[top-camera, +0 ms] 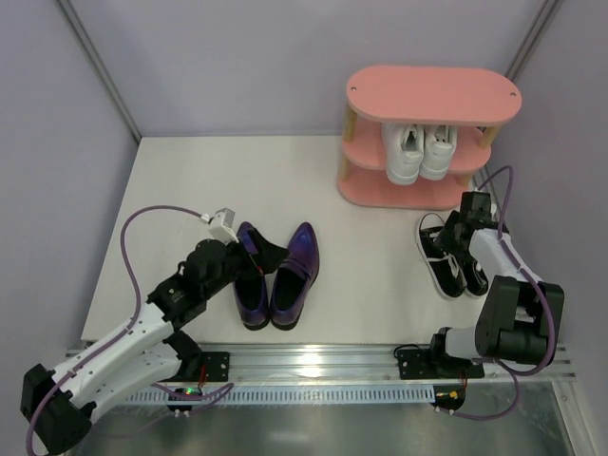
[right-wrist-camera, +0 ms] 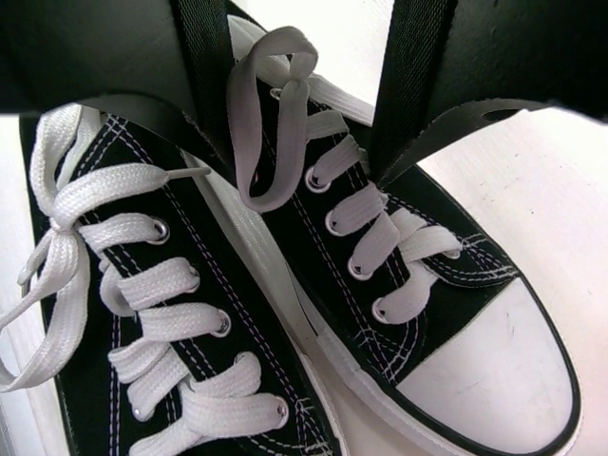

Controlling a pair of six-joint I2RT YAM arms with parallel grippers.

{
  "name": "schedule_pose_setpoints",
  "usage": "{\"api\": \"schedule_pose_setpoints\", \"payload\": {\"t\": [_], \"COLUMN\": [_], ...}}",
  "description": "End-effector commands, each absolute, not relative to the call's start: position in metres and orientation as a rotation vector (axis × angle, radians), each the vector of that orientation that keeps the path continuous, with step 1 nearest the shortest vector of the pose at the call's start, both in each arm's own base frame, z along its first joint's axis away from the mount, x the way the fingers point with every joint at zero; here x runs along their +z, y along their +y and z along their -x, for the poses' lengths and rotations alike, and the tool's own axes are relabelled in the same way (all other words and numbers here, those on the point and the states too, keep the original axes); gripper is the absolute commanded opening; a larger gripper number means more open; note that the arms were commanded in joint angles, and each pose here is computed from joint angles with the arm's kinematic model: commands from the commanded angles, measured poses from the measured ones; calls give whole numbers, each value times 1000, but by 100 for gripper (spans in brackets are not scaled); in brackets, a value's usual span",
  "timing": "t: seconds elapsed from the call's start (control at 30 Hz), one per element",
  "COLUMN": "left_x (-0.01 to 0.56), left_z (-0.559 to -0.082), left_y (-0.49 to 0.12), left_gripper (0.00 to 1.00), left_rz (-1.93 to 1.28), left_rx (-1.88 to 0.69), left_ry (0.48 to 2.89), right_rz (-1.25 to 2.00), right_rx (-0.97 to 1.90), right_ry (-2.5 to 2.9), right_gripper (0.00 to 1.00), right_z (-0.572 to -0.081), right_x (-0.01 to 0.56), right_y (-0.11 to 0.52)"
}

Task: Place and organize the shoes onto the shoe shelf

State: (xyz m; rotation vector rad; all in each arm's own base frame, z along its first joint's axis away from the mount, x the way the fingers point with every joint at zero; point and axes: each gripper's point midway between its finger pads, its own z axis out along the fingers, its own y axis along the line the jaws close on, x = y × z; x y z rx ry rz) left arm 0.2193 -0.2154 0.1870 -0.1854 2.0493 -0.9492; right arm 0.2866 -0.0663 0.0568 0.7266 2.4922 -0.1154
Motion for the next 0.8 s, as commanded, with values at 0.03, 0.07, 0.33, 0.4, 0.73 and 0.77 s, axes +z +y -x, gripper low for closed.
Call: {"api": "schedule_pose_setpoints", "payload": {"t": [0.03, 0.07, 0.33, 0.4, 0.73, 0.77], "left_x": [188, 186, 184, 185, 199, 200], "left_z": [-216, -215, -210, -209, -203, -204], "left_y": [-211, -210, -206, -204, -187, -184], "left_gripper": [100, 100, 100, 100, 100, 100], "left_rz": [207, 208, 208, 213, 245, 254], "left_rx": [-957, -958, -952, -946, -909, -901], "left_ry": [2028, 2032, 2041, 2044, 2013, 2006], "right_rz": [-699, -698, -655, -637, -528, -530], "right_rx": [-146, -148, -95, -49, 320, 348], "right_ry": [2460, 2464, 2522, 2501, 2313, 2289], "right_gripper": [54, 47, 4, 4, 4, 4], "right_z": [-301, -301, -290, -289, -289, -294], "right_x": [64, 62, 57, 69, 149, 151], "right_y": [-72, -72, -51, -40, 11, 14]}}
